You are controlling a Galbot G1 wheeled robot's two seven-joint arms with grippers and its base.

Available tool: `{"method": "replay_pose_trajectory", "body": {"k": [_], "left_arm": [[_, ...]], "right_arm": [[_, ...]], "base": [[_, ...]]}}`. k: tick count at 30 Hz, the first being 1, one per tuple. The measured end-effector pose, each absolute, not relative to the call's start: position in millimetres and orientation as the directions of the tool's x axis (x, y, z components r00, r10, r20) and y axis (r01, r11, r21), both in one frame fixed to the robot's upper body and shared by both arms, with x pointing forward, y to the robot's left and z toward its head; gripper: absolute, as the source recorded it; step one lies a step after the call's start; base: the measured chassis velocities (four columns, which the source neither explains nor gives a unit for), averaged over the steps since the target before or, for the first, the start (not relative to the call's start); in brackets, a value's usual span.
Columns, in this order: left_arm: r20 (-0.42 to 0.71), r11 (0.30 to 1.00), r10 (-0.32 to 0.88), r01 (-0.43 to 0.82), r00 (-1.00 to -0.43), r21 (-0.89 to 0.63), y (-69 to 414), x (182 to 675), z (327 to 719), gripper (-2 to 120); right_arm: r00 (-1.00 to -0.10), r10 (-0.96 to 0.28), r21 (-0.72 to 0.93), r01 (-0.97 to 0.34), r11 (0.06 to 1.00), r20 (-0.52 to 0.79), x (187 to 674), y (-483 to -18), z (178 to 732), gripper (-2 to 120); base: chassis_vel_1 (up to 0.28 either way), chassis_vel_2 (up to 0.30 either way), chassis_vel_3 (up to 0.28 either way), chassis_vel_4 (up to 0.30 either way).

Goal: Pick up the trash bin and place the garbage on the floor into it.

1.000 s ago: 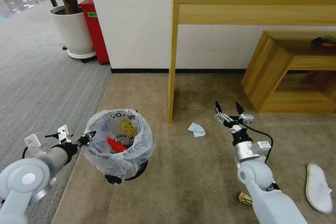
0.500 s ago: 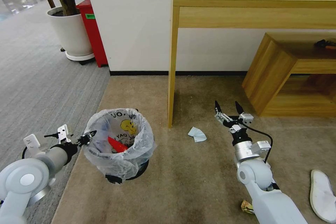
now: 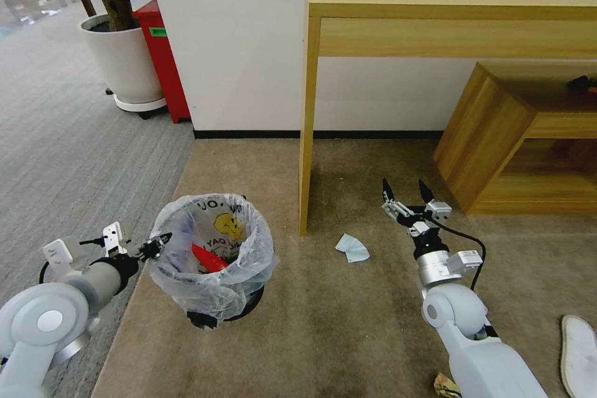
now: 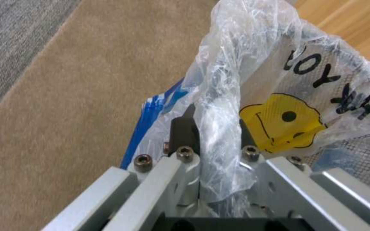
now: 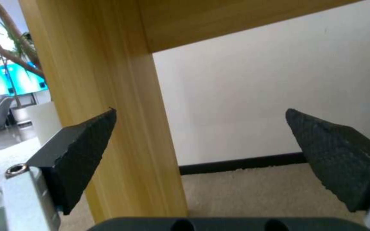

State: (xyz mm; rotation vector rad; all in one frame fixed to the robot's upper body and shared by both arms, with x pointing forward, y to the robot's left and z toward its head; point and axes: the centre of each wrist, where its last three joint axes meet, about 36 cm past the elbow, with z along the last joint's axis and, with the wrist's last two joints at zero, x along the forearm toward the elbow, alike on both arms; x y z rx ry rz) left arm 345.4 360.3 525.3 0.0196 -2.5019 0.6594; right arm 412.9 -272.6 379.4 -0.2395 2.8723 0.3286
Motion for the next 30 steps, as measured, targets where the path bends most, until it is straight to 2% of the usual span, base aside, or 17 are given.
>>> {"method": "replay_pose_trajectory", "body": {"k": [30], "left_arm": [[0.505, 0.882, 0.126, -0.137, -0.854, -0.451, 358.9, 343.1, 530.1, 2]], "right_arm": [[-0.957, -0.135, 0.203, -0.189, 0.961, -0.255, 410.9, -272.8, 380.6, 100]], "base": [[-0.077, 0.075, 0.070, -0.081]]}}
